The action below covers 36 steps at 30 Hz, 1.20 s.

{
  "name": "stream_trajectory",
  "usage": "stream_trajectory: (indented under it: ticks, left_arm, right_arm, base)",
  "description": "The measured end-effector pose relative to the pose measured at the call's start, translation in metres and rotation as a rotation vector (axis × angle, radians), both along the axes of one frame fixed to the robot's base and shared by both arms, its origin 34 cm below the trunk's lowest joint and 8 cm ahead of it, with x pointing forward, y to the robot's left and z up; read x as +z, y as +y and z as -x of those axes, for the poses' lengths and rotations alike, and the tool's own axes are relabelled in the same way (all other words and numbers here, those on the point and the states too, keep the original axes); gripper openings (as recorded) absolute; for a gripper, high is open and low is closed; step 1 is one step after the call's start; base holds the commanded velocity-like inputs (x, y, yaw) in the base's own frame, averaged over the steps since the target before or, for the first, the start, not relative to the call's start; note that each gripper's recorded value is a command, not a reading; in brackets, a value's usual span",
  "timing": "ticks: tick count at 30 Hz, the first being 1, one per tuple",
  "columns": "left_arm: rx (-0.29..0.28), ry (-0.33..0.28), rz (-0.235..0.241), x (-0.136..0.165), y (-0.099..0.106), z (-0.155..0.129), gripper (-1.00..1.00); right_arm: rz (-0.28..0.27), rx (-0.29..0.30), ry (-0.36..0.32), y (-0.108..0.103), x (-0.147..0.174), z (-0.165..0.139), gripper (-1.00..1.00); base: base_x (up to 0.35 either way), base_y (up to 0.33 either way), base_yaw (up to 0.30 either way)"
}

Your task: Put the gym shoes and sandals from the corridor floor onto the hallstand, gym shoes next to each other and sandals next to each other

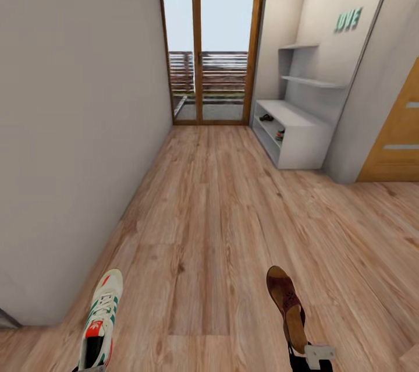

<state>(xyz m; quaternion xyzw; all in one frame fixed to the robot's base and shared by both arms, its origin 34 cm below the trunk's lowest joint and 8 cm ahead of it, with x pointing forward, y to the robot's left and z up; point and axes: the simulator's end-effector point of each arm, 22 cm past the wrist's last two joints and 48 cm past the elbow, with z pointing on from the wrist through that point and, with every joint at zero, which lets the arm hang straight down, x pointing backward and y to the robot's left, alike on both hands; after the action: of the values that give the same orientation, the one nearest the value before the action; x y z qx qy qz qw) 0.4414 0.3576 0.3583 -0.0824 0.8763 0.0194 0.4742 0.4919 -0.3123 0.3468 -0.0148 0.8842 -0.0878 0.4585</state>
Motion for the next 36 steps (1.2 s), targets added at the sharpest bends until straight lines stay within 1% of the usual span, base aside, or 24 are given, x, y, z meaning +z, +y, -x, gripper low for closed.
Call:
stream_trajectory:
  ticks: [19,28,36]
  left_arm:
    - [0.000,0.001,0.000,-0.0002,-0.0001,0.0002,-1.00]
    - [0.002,0.023,0.016,-0.0077,-0.0043,0.0086,-1.00]
    - [0.003,0.025,0.016,-0.0082,-0.0043,0.0095,-1.00]
  right_arm:
    - [0.000,0.000,0.000,0.0000,-0.0001,0.0001,-1.00]
    - [0.000,0.000,0.000,-0.0001,-0.0001,0.0001,-1.00]
    - [0.000,0.000,0.001,0.0000,-0.0002,0.0002,-1.00]
  base:
    - [0.340,0.000,0.000]
    - [0.340,0.000,0.000]
    - [0.340,0.000,0.000]
